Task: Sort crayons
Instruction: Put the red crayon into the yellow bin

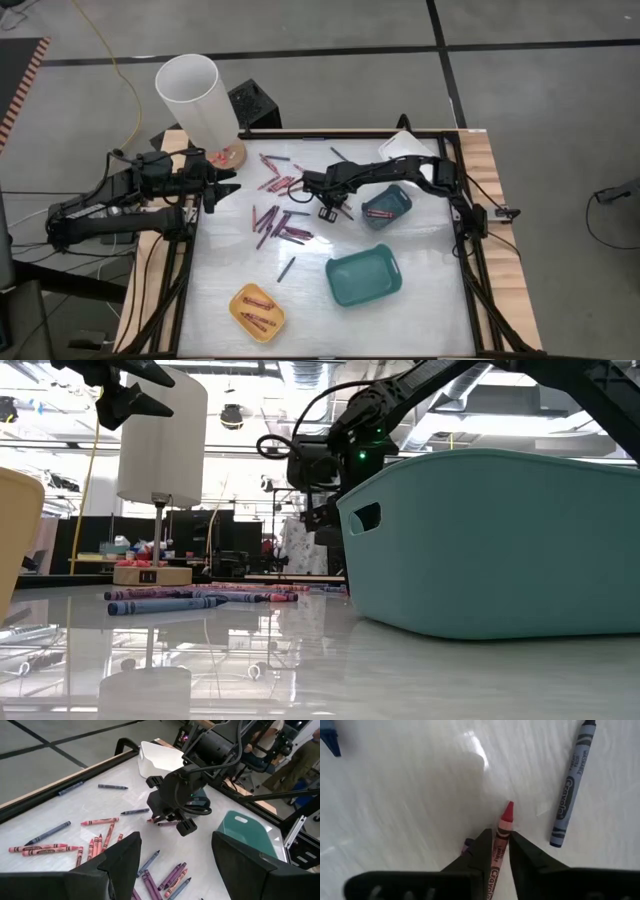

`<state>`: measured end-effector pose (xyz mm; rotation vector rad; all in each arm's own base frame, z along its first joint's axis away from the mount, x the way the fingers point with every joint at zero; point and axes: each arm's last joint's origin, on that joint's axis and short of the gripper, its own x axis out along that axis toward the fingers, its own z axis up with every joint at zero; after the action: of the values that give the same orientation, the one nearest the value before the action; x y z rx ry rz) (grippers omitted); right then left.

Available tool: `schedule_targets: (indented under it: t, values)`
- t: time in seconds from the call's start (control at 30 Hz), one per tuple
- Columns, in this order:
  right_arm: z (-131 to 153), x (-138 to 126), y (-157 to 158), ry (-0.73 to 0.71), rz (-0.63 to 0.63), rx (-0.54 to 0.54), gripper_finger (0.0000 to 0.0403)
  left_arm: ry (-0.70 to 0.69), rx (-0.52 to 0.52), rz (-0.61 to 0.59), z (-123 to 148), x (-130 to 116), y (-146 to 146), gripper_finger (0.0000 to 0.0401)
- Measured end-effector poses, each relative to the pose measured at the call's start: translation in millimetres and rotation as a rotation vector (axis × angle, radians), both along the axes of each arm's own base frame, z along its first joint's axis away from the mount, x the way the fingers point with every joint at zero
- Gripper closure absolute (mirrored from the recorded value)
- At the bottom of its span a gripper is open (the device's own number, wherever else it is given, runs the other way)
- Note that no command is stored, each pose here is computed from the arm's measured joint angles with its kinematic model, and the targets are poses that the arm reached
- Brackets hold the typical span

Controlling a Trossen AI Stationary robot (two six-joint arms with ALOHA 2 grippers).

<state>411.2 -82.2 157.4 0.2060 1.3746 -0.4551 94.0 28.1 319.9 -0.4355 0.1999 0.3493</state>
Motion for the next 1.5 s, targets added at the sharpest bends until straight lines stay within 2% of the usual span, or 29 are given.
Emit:
schedule_targets:
  t: [0.2, 0.47, 0.63, 0.87, 1.0, 1.13, 1.33, 1.5]
  values:
    - [-2.4, -0.9, 0.1, 0.001, -0.028, 0.003, 0.0395, 0.0, 0.003, 0.014, 0.0, -0.1, 0.4, 0.0168]
    - [0.9, 2.0, 2.1, -0.04, -0.025, -0.01, 0.0399, -0.001, -0.002, 0.028, 0.0, -0.2, 0.7, 0.0168]
    - [16.2, 0.9, 8.0, -0.076, -0.02, -0.095, 0.04, -0.005, -0.015, 0.032, 0.0, -0.2, 0.7, 0.0168]
    - [65.2, 6.6, 24.2, -0.322, 0.003, -0.158, 0.04, -0.027, -0.011, 0.032, 2.1, 0.3, 0.9, 0.0168]
    - [85.0, 19.0, 49.3, -0.513, 0.096, -0.166, 0.04, -0.037, -0.011, 0.033, 3.0, 0.5, 0.9, 0.0168]
    - [104.5, 33.7, 83.2, -0.736, 0.257, -0.14, 0.04, -0.039, -0.019, 0.035, 3.0, 0.6, 1.0, 0.0168]
    - [100.9, 49.3, 140.5, -0.905, 0.527, -0.111, 0.04, -0.044, -0.033, 0.038, 3.0, 0.5, 0.9, 0.0168]
    - [93.4, 57.8, 175.9, -1.037, 0.663, -0.038, 0.04, -0.055, -0.037, 0.04, 3.8, 0.8, 1.0, 0.0168]
